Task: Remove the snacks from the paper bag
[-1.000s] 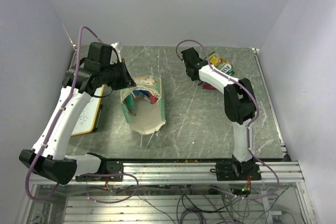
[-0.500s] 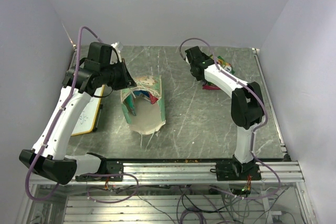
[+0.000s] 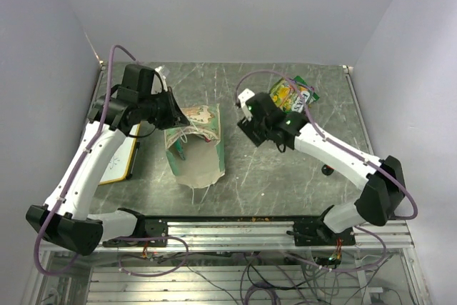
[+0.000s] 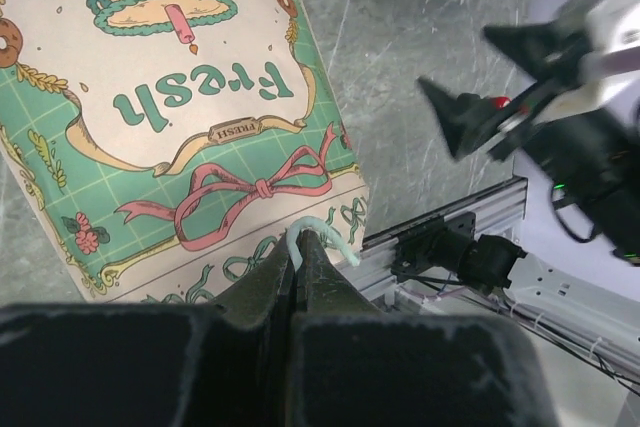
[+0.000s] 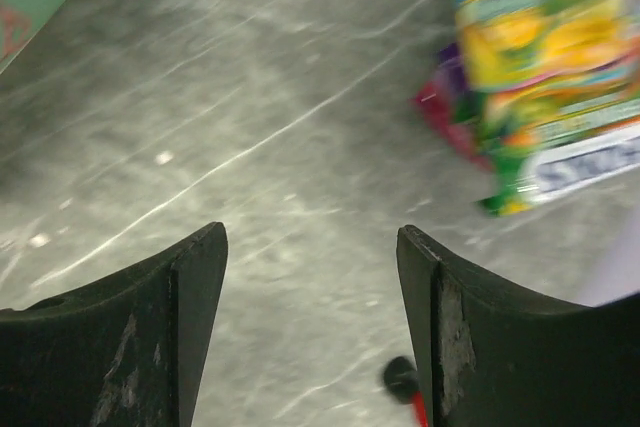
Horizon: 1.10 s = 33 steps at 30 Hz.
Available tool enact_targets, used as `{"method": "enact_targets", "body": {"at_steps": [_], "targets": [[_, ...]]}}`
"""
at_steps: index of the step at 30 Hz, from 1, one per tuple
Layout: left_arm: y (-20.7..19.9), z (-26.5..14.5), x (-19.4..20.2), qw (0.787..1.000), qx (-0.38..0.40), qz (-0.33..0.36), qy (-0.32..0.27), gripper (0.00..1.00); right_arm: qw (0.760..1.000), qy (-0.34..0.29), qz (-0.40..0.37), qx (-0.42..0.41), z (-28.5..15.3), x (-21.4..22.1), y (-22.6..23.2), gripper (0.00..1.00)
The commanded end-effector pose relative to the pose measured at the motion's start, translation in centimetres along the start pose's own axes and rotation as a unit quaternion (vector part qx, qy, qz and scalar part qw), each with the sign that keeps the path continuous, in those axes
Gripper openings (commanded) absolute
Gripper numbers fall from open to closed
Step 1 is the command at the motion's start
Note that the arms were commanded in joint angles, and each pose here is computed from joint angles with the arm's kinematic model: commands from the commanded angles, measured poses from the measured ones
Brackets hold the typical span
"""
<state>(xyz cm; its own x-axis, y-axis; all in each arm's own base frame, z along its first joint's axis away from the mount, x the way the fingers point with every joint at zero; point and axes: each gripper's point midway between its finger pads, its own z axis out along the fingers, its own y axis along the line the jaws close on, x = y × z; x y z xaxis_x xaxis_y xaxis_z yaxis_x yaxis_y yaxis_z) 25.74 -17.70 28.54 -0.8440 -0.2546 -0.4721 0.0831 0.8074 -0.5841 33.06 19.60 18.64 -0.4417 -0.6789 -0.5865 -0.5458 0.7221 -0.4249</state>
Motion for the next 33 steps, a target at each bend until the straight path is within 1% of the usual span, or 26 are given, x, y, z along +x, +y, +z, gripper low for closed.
{"method": "enact_targets", "body": {"at_steps": [1,4,9,11,12,14,16,18,23,24,26,28,29,31,33], "targets": [[-1.4,0.0,0.3,0.999,0.039,-0.007,0.001,0.07,0.992,0.022,0.088,-0.084,-0.7,2.8,6.9,0.68],[-1.4,0.1,0.5,0.999,0.042,-0.012,0.004,0.07,0.989,-0.008,0.113,-0.099,-2.7,2.6,8.3,0.68],[-1.6,0.3,0.6,0.999,0.051,-0.011,0.005,0.07,0.977,-0.060,0.157,-0.131,-5.4,2.5,8.5,0.68],[-2.0,0.4,0.5,0.998,0.061,-0.015,0.008,0.07,0.971,-0.089,0.158,-0.155,-6.6,1.5,8.7,0.68],[-2.3,0.5,0.4,0.998,0.067,-0.018,0.010,0.07,0.970,-0.095,0.149,-0.168,-6.9,1.9,9.1,0.68],[-2.9,0.8,0.4,0.996,0.082,-0.030,0.018,0.07,0.961,-0.140,0.126,-0.204,-8.2,0.7,9.8,0.68],[-3.4,1.2,0.2,0.995,0.095,-0.038,0.020,0.07,0.945,-0.197,0.091,-0.246,-9.7,-0.6,10.7,0.68],[-3.8,1.3,0.2,0.993,0.102,-0.054,0.030,0.07,0.921,-0.249,0.067,-0.291,-11.6,-2.0,11.9,0.68],[-5.0,1.5,1.0,0.992,0.106,-0.054,0.045,0.07,0.865,-0.342,0.031,-0.365,-14.6,-2.9,15.2,0.67],[-5.1,1.5,1.5,0.992,0.100,-0.062,0.055,0.07,0.851,-0.368,0.044,-0.371,-14.7,-3.0,16.1,0.64],[-4.9,1.4,1.5,0.992,0.089,-0.072,0.054,0.07,0.842,-0.391,0.059,-0.366,-14.4,-3.4,17.0,0.60],[-4.9,1.4,1.5,0.991,0.086,-0.085,0.049,0.07,0.833,-0.414,0.049,-0.364,-14.1,-3.9,18.4,0.54],[-5.1,1.4,1.4,0.991,0.090,-0.090,0.048,0.07,0.829,-0.428,0.029,-0.360,-14.1,-4.1,19.4,0.50],[-5.4,1.4,1.3,0.990,0.095,-0.096,0.048,0.07,0.829,-0.448,0.012,-0.335,-13.7,-5.1,20.7,0.49],[-5.5,1.4,1.3,0.990,0.092,-0.096,0.051,0.07,0.839,-0.448,0.011,-0.309,-12.7,-5.8,21.7,0.47]]}}
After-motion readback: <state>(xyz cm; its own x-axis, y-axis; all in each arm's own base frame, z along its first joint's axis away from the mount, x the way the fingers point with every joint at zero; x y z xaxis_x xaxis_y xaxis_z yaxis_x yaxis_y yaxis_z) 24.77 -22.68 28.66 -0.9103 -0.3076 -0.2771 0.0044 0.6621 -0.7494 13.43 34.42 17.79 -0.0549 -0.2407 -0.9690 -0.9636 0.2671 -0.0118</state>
